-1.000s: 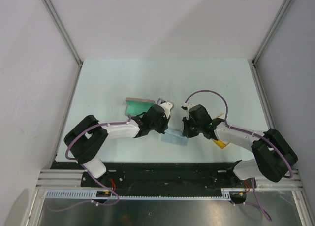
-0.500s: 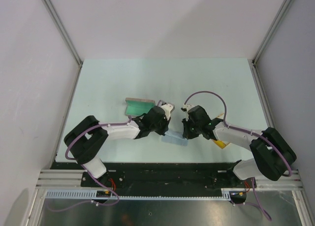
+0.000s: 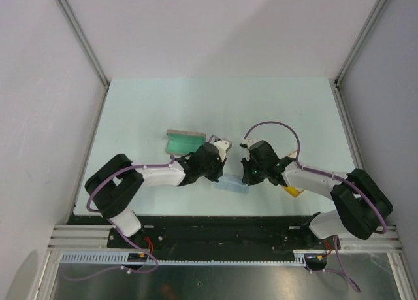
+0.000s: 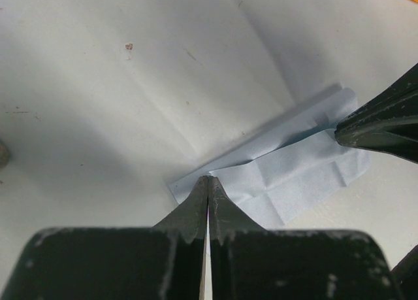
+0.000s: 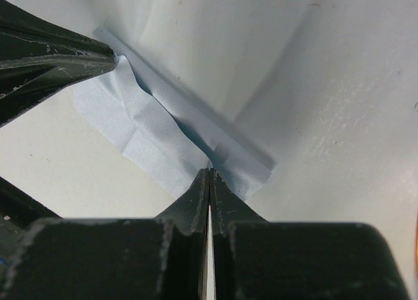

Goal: Organize the sunglasses
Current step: Fold the glasses cleaning cloth at the center of the board.

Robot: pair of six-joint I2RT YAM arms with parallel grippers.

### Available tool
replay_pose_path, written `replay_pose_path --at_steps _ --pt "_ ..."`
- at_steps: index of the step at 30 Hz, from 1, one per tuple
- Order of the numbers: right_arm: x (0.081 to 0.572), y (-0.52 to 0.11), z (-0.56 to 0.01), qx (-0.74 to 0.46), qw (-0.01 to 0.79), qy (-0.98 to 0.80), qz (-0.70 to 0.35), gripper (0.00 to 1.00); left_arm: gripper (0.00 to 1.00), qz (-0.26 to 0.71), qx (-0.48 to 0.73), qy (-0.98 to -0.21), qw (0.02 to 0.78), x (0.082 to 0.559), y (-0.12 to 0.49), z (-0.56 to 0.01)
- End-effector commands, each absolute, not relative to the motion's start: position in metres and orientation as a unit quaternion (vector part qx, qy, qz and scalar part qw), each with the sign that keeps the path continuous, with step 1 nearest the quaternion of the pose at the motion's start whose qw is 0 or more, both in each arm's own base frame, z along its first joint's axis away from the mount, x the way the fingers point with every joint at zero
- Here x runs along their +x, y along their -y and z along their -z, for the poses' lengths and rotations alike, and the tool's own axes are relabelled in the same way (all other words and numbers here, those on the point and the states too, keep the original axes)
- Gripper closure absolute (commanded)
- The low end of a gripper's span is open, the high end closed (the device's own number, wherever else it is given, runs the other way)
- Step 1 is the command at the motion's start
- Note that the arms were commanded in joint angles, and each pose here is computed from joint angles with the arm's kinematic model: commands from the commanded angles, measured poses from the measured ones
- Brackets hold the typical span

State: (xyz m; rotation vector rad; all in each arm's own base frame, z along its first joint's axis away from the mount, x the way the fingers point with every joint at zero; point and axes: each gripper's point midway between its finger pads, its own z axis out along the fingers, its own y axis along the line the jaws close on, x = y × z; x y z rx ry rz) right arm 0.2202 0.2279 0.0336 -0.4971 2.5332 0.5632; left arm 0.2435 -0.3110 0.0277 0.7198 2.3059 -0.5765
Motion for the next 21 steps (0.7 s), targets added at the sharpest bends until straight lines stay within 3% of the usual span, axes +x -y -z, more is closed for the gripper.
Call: replay_pose_path --at_steps 1,21 --pt "0.221 -0.227 -0.031 -0.184 0.249 -0.929 -0.201 1.00 1.00 0.244 0.267 -0.864 0.350 0.245 0.319 -0.051" --pt "0.220 -0.227 -0.030 -0.183 0.243 -0.930 -0.205 1.00 1.00 0.248 0.272 -0.867 0.337 0.236 0.317 -0.044"
